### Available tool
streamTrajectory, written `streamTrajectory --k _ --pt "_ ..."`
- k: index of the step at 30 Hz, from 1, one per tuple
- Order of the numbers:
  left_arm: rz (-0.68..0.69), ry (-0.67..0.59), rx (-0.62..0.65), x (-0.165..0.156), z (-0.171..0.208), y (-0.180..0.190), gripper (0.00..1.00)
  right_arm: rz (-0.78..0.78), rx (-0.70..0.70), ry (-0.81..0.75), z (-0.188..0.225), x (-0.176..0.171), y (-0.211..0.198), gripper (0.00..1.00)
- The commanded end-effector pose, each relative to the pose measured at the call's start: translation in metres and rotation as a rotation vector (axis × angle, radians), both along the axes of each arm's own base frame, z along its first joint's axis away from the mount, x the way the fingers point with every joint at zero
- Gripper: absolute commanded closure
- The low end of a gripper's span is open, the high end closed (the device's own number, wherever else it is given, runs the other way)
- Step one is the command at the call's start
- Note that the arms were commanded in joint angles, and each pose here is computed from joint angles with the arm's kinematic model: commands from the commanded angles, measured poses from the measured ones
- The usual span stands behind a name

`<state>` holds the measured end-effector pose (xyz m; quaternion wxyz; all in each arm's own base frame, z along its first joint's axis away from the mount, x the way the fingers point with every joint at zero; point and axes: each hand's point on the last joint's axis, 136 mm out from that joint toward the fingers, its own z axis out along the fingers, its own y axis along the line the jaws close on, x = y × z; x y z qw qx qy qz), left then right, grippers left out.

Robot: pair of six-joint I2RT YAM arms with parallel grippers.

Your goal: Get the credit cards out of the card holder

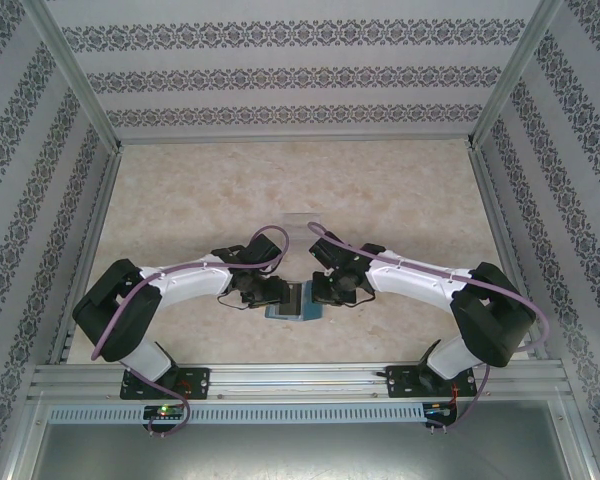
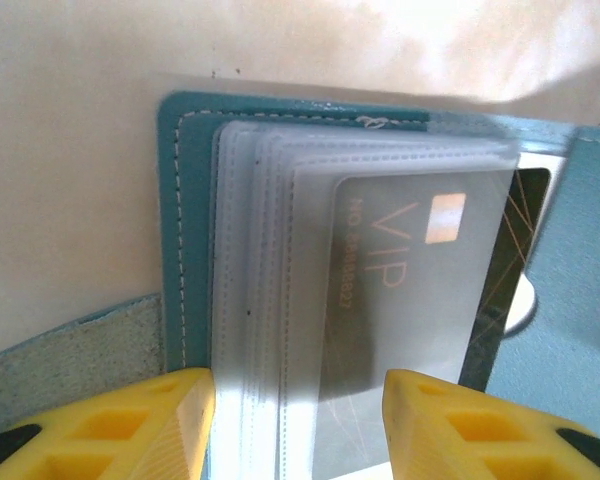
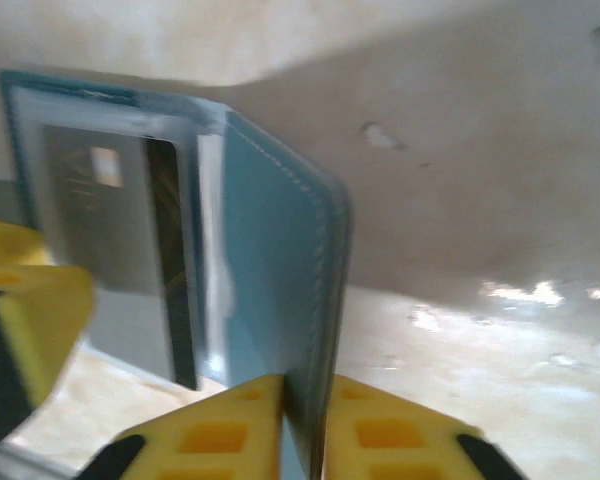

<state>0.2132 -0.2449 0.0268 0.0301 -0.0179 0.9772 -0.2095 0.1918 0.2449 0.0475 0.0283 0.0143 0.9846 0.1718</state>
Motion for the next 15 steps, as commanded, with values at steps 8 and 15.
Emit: streamTrajectory --k 8,15 --pt "-0.006 0.028 0.054 -0.012 -0.019 0.011 0.50 0.040 -0.301 -0.014 -0.019 0.003 -0.043 0.33" --pt "0.000 0.038 0.014 -0.014 -0.019 0.005 0.49 0.104 -0.462 -0.011 -0.031 0.004 -0.051 0.17"
